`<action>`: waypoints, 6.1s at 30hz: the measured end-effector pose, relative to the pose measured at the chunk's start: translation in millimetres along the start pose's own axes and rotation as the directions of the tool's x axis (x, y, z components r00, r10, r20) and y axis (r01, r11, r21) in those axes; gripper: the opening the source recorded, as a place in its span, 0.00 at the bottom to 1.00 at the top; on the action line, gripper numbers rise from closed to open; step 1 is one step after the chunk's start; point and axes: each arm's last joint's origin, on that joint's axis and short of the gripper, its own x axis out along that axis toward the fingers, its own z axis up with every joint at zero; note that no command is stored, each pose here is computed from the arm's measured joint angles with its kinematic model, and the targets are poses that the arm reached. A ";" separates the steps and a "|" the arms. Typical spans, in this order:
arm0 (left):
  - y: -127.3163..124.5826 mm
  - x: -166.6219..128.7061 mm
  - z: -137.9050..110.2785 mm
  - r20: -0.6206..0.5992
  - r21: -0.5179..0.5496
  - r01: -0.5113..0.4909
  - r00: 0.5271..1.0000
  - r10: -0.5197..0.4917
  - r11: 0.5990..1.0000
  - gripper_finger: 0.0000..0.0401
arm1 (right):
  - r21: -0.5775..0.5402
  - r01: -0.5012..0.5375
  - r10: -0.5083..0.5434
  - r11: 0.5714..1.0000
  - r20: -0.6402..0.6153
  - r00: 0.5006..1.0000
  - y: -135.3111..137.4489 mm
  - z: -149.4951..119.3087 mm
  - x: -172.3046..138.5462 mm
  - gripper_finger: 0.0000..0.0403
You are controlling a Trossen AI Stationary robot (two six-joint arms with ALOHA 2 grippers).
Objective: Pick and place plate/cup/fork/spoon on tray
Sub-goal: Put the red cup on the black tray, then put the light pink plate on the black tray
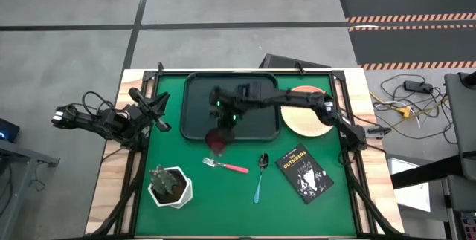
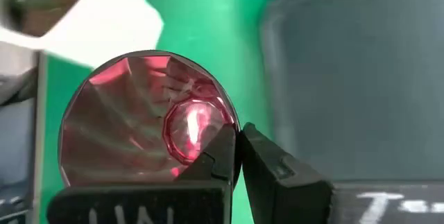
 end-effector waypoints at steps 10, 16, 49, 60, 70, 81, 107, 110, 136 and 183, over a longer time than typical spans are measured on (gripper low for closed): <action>0.3 0.1 0.5 0.001 -0.002 -0.001 1.000 0.001 1.000 0.04 | 0.144 0.150 -0.171 0.978 0.143 0.975 -101.0 15.1 -25.1 0.02; 0.3 0.1 0.5 0.001 -0.002 -0.001 1.000 0.001 1.000 0.04 | 0.179 0.170 -0.214 0.969 0.265 0.940 -142.3 22.3 -44.3 0.02; 7.9 -0.6 9.8 0.074 0.097 -0.066 0.995 0.059 0.993 0.04 | 0.254 0.382 -0.432 0.889 0.183 0.883 -219.7 1.4 -5.8 0.02; 7.7 -0.6 9.5 0.073 0.099 -0.065 0.996 0.058 0.993 0.04 | 0.292 0.404 -0.458 0.867 0.149 0.876 -227.9 -8.4 6.1 0.08; 7.8 -0.6 9.5 0.073 0.099 -0.066 0.996 0.059 0.993 0.04 | 0.314 0.422 -0.480 0.850 0.135 0.867 -227.7 -7.3 -0.2 0.26; 7.8 -0.7 9.5 0.073 0.099 -0.066 0.996 0.059 0.993 0.04 | 0.239 0.444 -0.451 0.864 -0.024 0.892 -199.1 -14.5 -52.1 0.20; 8.4 -0.7 10.2 0.077 0.093 -0.069 0.995 0.062 0.993 0.04 | 0.277 0.270 -0.376 0.922 0.479 0.793 -231.5 -42.7 59.4 0.02; 9.0 -0.8 10.9 0.082 0.087 -0.073 0.994 0.066 0.994 0.04 | 0.263 0.270 -0.371 0.926 0.510 0.776 -232.9 -44.8 66.7 0.02; 9.3 -0.8 11.4 0.088 0.086 -0.075 0.994 0.067 0.993 0.04 | 0.093 0.259 -0.261 0.961 0.601 0.755 -214.2 -27.8 109.2 0.02; 6.8 -2.0 5.7 0.073 0.093 -0.067 0.996 0.060 0.993 0.04 | 0.263 0.490 -0.445 0.831 -0.214 0.869 -64.9 -120.4 -45.1 0.02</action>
